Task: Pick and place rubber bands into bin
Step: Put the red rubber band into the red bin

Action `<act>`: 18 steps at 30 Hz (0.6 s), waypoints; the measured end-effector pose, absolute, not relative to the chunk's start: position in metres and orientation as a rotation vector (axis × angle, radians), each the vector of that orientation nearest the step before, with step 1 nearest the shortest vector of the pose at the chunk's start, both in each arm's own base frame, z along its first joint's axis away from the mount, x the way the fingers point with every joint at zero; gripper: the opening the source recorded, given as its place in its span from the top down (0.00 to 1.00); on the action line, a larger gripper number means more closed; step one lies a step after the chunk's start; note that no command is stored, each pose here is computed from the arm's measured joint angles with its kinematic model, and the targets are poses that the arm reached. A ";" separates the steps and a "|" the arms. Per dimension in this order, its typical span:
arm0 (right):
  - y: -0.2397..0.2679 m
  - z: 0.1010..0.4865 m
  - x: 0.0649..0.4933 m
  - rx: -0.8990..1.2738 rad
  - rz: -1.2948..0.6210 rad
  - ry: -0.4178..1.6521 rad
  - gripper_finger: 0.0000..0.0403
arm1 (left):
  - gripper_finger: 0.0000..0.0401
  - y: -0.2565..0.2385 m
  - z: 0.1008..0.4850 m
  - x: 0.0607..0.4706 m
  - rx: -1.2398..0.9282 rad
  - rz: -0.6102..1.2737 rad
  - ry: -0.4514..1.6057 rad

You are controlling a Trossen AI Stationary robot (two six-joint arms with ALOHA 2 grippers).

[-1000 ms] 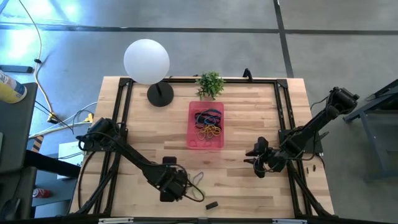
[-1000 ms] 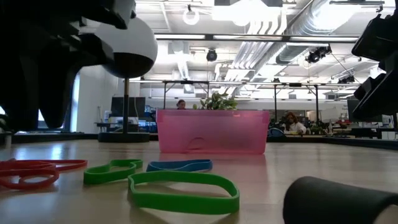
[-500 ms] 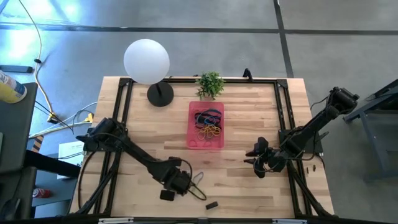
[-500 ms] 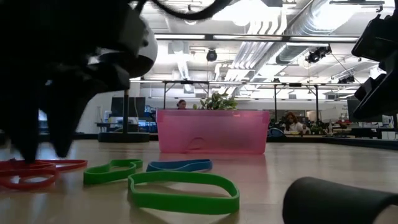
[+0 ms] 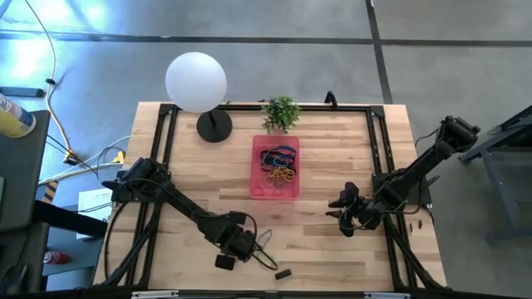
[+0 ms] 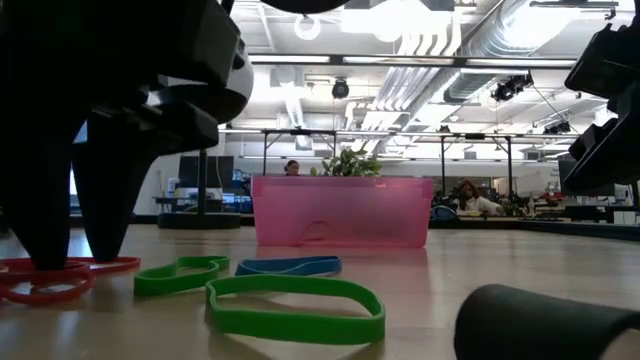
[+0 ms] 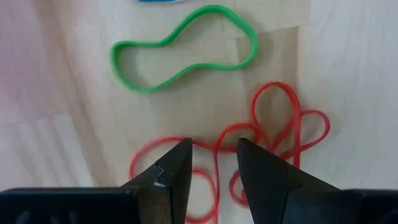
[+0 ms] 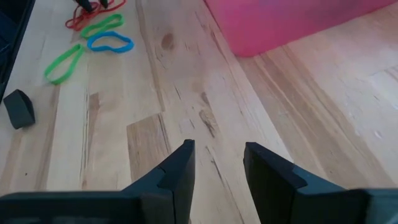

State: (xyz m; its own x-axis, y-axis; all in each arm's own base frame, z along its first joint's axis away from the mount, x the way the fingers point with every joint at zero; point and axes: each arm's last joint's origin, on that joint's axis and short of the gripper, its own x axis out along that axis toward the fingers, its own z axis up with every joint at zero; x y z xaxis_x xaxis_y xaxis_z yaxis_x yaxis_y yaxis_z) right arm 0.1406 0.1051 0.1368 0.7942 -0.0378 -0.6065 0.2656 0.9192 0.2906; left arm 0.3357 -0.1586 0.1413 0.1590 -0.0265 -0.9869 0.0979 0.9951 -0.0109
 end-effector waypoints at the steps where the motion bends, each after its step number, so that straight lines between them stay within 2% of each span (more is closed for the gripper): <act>1: 0.105 0.137 0.141 0.376 -0.167 0.635 0.68 | 0.71 -0.159 0.140 0.336 0.062 -0.098 1.408; 12: 0.105 0.136 0.140 0.371 -0.171 0.641 0.68 | 0.73 -0.161 0.130 0.340 0.054 -0.122 1.422; 15: 0.105 0.135 0.141 0.366 -0.173 0.646 0.68 | 0.80 -0.161 0.130 0.339 0.055 -0.120 1.426; 18: 0.105 0.133 0.141 0.357 -0.177 0.654 0.68 | 0.92 -0.161 0.129 0.339 0.055 -0.119 1.427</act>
